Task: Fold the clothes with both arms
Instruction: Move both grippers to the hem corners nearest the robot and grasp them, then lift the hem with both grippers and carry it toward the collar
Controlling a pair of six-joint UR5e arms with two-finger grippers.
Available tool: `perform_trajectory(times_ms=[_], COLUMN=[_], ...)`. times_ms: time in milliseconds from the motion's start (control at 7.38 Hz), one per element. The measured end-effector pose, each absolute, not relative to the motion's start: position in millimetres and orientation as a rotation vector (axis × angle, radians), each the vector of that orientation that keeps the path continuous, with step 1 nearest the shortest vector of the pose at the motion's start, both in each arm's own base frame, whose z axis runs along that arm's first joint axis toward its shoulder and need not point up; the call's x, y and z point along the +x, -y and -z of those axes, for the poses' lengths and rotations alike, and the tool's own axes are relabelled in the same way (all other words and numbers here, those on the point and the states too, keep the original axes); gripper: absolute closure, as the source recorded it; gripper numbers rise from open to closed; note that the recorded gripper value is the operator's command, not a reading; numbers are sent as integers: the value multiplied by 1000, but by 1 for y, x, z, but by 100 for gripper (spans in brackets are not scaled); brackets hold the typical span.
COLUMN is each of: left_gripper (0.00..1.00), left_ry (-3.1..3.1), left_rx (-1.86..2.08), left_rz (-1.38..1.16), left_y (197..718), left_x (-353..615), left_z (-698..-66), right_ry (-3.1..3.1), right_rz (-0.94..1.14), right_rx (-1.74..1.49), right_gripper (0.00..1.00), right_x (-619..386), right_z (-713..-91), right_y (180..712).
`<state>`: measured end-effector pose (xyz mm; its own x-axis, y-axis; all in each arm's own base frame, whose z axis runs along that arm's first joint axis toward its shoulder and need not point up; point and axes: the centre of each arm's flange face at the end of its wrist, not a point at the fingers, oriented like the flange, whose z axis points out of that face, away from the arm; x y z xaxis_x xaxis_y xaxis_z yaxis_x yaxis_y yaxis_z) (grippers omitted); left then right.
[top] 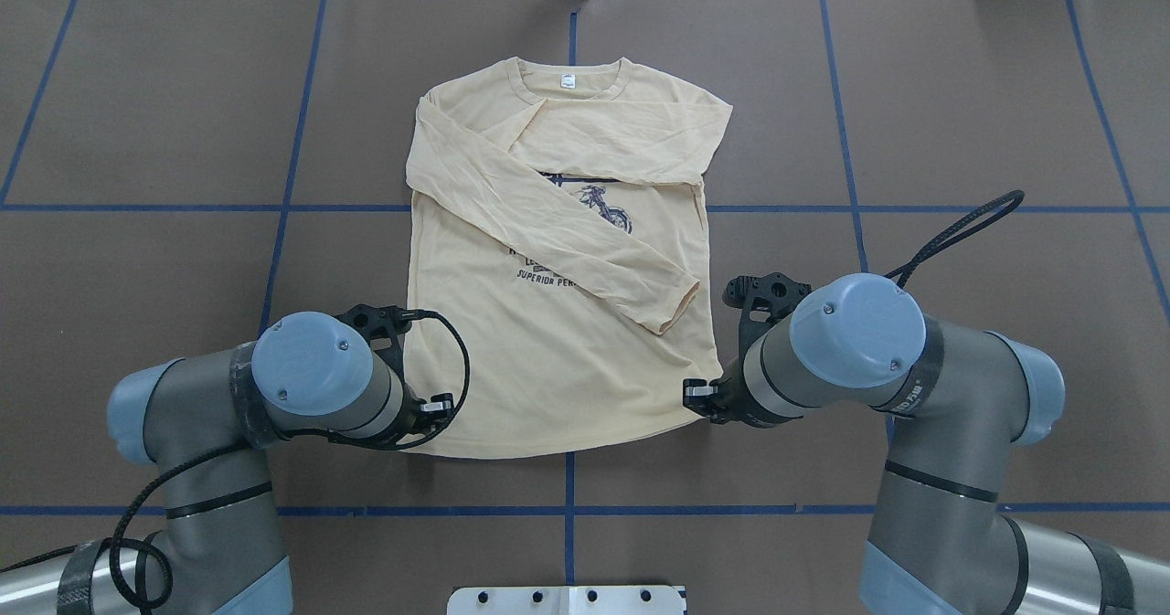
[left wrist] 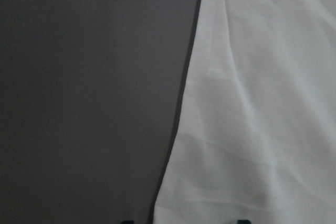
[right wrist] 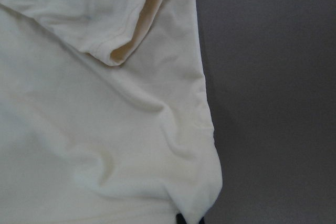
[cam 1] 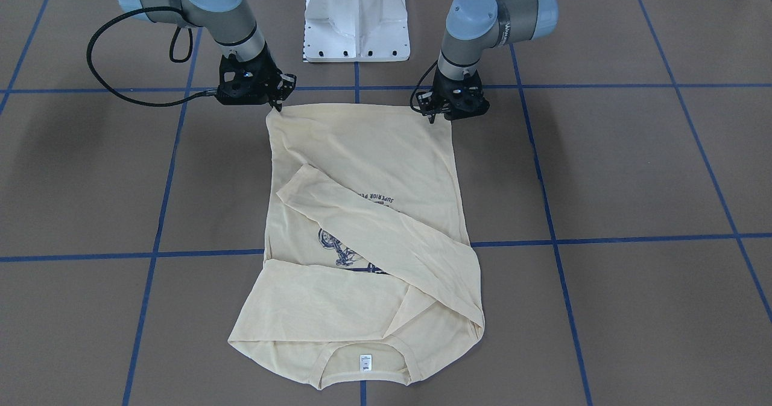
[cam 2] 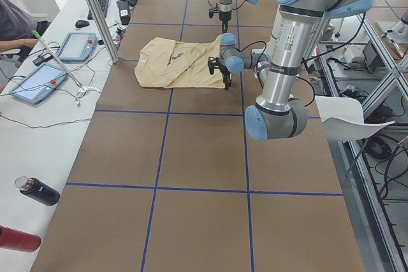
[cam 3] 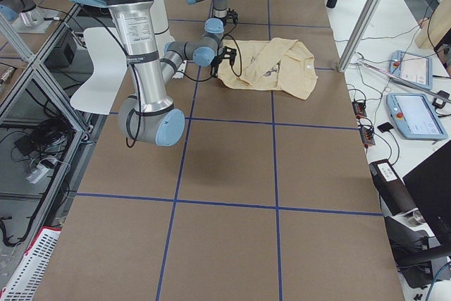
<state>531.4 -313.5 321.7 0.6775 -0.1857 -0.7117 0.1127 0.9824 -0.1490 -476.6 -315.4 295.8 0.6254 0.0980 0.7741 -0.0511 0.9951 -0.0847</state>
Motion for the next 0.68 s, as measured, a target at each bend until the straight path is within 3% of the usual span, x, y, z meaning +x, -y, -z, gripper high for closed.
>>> perform_trajectory(times_ms=[678], left_gripper=[100], left_ry=[-790], left_rx=[-110], left_rz=[162], left_y=[298], left_x=[496], left_z=[-279], right_ry=[898], right_rz=[-92], right_rx=[-75], right_gripper=[100], right_x=[-469], right_z=[-295], right_y=[323])
